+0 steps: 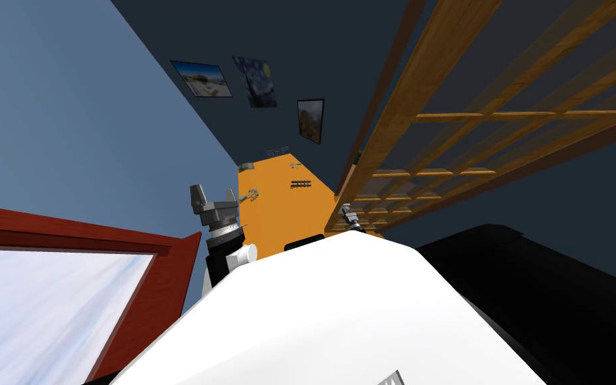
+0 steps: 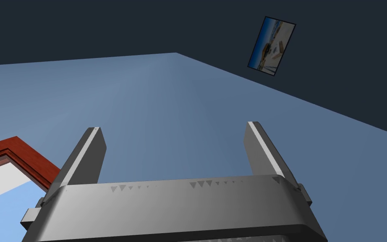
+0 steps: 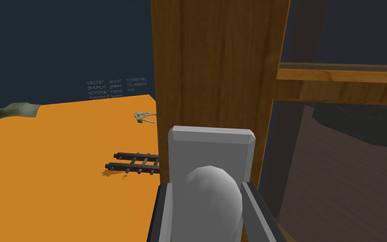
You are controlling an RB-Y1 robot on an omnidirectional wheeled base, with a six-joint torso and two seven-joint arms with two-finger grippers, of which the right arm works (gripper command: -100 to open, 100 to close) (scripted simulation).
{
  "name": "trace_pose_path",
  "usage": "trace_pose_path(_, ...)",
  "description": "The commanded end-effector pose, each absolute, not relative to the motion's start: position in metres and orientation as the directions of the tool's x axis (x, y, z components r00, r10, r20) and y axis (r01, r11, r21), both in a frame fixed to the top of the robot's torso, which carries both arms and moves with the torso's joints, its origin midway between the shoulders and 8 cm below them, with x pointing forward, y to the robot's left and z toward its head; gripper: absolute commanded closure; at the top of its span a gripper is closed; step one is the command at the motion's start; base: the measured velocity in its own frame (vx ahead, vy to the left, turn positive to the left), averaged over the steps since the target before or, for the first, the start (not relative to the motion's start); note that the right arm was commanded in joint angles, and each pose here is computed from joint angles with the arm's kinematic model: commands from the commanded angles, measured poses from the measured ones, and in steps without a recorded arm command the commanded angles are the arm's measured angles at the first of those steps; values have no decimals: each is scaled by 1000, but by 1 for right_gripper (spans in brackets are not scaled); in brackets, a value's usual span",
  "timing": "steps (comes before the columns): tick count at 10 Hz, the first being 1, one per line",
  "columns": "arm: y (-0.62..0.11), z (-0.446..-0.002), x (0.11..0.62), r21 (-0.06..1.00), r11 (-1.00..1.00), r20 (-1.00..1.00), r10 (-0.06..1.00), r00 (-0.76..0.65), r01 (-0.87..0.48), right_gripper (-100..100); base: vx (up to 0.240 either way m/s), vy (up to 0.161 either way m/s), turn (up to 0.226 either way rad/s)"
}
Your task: Pull the door open
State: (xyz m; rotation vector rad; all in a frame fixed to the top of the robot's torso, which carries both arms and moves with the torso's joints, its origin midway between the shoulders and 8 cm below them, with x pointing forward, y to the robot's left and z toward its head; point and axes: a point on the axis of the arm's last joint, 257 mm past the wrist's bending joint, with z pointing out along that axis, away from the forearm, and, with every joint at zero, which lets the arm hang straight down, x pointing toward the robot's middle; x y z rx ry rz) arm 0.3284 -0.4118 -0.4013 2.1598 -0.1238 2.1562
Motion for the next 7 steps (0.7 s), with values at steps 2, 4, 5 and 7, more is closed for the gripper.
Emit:
trace_pose_path(2,-412,-401,328,5,-993,1000,5,2,-119,100,-1,-2,-6)
trace_pose_path(4,-412,-401,328,5,-993,1000,5,2,-119,100,1,4,12)
trace_pose_path(5,-412,-401,328,5,-993,1000,5,2,-119,100,0,0,0)
trace_pose_path(7,-411,-401,323,5,-994,1000,5,2,-106,100,-2,-6,-16)
